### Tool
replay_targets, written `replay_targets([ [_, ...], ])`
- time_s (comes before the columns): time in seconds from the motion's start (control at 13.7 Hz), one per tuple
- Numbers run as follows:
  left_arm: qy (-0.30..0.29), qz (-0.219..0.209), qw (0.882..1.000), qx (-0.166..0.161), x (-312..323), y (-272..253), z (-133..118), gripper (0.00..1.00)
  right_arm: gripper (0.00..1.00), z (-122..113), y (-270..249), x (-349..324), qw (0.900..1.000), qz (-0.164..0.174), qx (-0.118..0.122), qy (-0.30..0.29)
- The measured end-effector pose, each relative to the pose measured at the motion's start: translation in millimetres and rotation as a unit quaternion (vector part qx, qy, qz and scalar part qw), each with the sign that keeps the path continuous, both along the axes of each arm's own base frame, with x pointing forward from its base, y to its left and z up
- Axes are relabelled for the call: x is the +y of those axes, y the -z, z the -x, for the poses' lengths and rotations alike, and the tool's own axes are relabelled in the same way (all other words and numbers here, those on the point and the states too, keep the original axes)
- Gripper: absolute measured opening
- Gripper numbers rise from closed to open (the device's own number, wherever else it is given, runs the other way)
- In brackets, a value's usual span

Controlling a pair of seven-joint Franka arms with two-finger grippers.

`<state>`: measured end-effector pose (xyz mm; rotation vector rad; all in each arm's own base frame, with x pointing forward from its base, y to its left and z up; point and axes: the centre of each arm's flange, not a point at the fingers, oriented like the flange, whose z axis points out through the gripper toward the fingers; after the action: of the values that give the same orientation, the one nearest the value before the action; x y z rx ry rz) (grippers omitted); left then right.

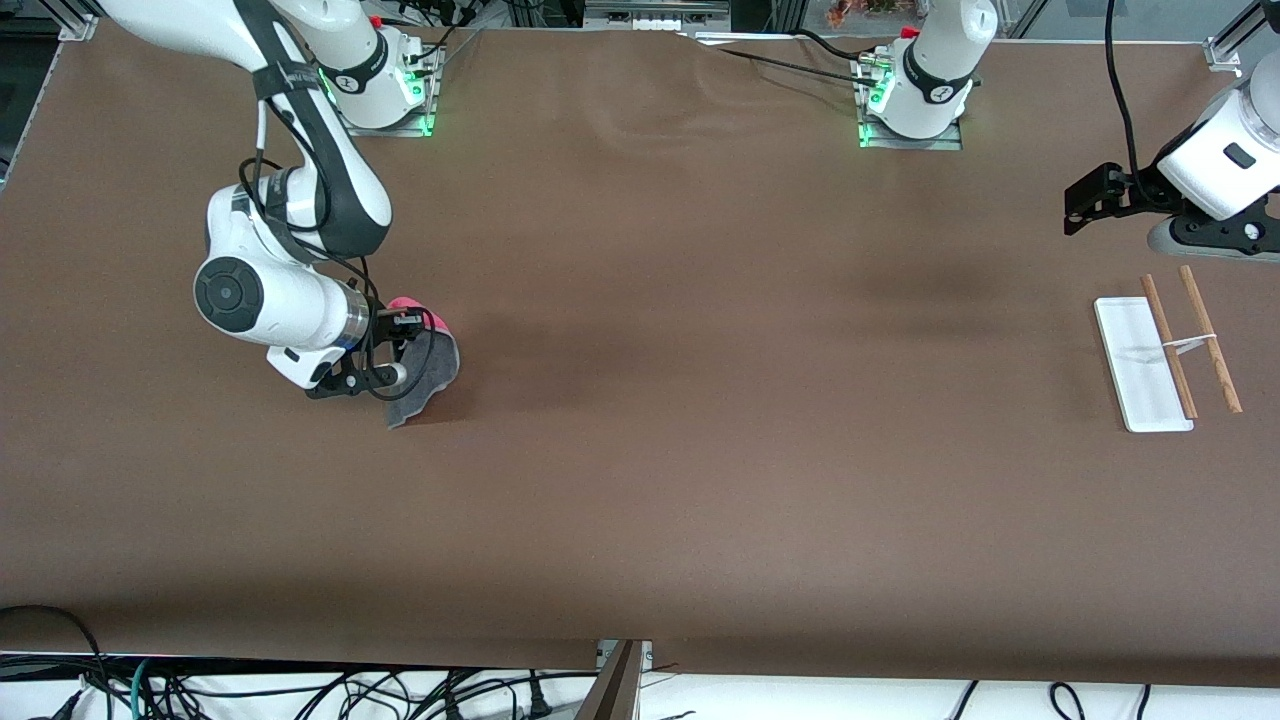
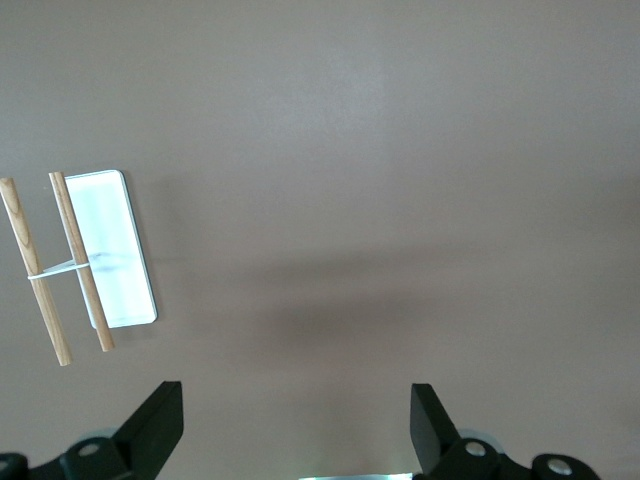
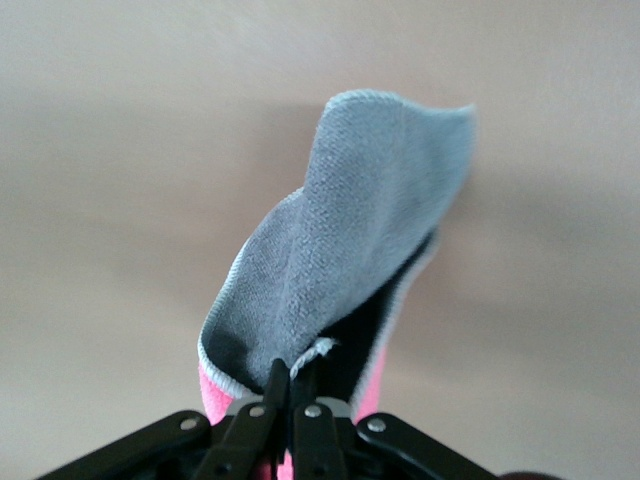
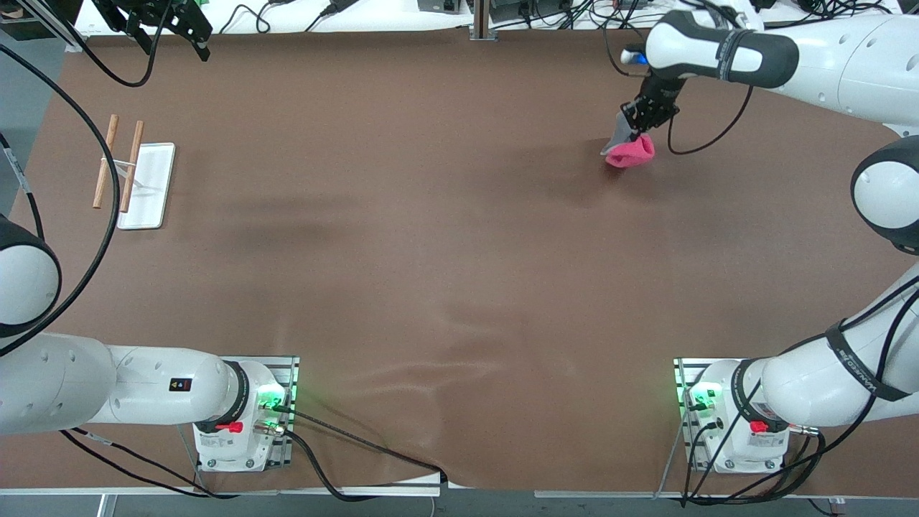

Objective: Pass towel and hang on rack
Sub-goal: 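Lift the towel with the right gripper and carry it toward the table middle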

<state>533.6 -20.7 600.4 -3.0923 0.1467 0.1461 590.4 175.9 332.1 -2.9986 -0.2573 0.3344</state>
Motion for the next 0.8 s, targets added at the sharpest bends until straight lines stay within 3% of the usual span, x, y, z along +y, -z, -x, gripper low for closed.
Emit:
replay_targets([
  [0.44, -0.001, 0.0, 1.0, 0.007, 0.8, 2.5, 0.4, 1.0, 0.04, 0.4, -114.5, 79.8, 1.0, 0.014, 0.012, 0.018],
  [0.58, -0.002, -0.002, 0.999, 0.052, 1.1, 15.1, 6.4, 1.0, 0.04, 8.9, -141.2, 113.0, 0.999, 0.0, 0.014, 0.033],
  [0.8, 0.014, 0.0, 0.994, 0.111, 0.9, 34.6, 11.6, 1.0, 0.04, 20.6, -168.1, 163.5, 0.993, -0.064, 0.047, 0.092],
])
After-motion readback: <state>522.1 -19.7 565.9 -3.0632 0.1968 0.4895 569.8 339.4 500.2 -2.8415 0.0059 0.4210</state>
